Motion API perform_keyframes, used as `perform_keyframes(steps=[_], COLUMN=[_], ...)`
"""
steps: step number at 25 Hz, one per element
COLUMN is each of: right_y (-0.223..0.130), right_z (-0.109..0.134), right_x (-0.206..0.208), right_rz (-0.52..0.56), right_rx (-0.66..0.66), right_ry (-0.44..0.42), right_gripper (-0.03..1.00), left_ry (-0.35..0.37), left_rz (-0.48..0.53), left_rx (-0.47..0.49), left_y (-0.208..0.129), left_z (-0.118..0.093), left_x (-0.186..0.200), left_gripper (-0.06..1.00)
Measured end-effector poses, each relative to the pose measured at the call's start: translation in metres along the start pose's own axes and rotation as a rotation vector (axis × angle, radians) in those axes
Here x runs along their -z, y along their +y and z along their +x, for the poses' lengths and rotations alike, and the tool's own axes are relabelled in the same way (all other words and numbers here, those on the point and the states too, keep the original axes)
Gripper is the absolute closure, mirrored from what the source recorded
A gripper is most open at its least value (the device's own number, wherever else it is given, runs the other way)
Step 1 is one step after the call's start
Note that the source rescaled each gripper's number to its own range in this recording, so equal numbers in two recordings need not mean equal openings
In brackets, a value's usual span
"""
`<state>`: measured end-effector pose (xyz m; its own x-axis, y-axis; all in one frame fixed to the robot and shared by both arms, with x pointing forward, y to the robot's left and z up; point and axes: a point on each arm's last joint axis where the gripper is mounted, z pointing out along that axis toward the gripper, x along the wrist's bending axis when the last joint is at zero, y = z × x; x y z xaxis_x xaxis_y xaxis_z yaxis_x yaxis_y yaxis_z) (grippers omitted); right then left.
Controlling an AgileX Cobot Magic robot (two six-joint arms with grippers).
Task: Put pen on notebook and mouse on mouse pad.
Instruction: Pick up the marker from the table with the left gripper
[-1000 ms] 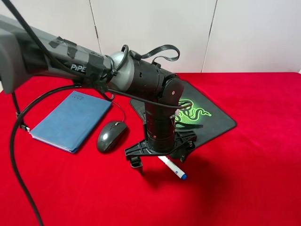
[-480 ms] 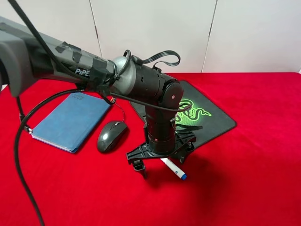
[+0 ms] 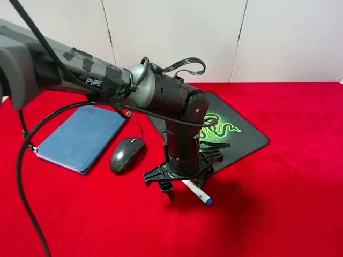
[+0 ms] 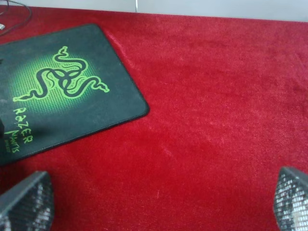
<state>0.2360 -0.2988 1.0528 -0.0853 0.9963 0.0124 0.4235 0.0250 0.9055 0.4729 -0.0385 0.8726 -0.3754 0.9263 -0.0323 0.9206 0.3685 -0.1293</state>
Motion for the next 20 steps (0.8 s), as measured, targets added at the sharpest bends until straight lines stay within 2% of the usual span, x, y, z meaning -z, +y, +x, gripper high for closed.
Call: perform_keyframes(steps=[3, 7, 18, 20], right_y=[0.0, 0.0, 0.0, 0.0], right_z=[0.0, 0.0, 0.0, 0.0], right_x=[0.0, 0.0, 0.0, 0.0], right_rz=[0.0, 0.0, 0.0, 0.0], right_rx=[0.0, 0.0, 0.0, 0.0], right_ry=[0.0, 0.0, 0.0, 0.0], right_gripper=[-0.03, -0.03, -0.03, -0.03], left_ry=[0.0, 0.0, 0.007, 0.014], left_rz=[0.0, 0.0, 0.004, 0.006], left_rx=[0.0, 0.0, 0.001, 0.001], left_y=[0.0, 0.0, -0.0003, -0.0006], left_z=[0.0, 0.0, 0.0007, 0.0013], left_x=[0.0, 0.0, 0.0, 0.0], left_gripper=[0.42, 0.59, 0.94, 0.94])
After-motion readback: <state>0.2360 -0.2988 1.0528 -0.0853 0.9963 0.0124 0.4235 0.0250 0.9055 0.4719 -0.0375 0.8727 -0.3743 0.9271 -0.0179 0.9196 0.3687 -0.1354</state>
